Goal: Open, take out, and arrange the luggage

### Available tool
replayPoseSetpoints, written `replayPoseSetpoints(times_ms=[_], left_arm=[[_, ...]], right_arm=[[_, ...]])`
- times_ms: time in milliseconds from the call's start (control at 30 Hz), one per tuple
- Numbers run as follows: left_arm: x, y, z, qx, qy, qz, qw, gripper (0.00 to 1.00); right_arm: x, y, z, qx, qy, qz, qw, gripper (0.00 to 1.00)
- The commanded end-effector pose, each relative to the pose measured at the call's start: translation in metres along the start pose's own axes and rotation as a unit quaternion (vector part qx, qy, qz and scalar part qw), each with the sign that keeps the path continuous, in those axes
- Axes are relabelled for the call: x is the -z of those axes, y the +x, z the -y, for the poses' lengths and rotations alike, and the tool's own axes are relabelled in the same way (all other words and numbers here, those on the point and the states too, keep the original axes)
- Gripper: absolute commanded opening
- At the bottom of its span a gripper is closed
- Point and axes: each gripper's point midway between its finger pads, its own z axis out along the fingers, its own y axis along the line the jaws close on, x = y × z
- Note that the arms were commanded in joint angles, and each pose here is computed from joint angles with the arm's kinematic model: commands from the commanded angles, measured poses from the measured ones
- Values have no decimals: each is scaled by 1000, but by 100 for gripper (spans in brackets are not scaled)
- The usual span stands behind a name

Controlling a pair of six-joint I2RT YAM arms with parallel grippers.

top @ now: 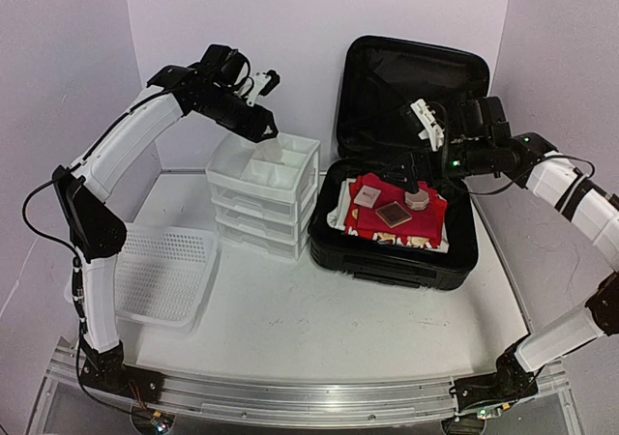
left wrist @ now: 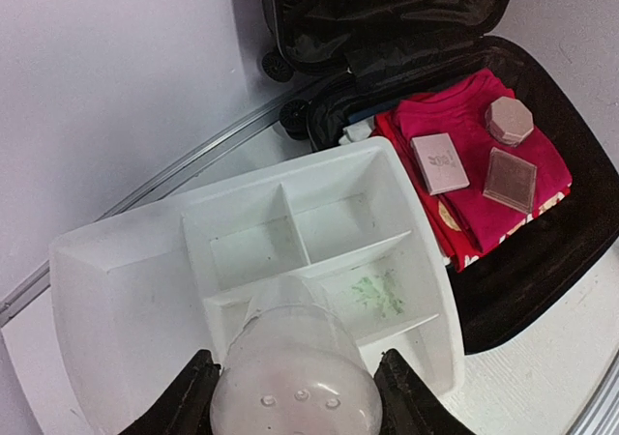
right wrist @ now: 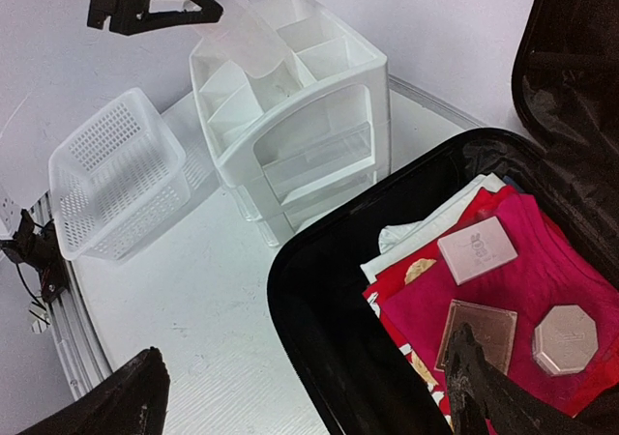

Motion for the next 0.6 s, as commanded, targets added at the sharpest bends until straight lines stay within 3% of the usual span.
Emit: replayPoseSetpoints(times_ms=[0,400,567], left_arm=[[15,-14,-7,-30,-22,18,999,28],[16,1,-13,-57,-37,-22,997,22],[15,2,-22,-68,-62,-28,995,25]], right_arm=[[5,-11,0,3,5,21,1000,98],[-5,-9,0,-6,-8,12,1000,98],[-7,-6,-1,-11,-12,8,1000,98]])
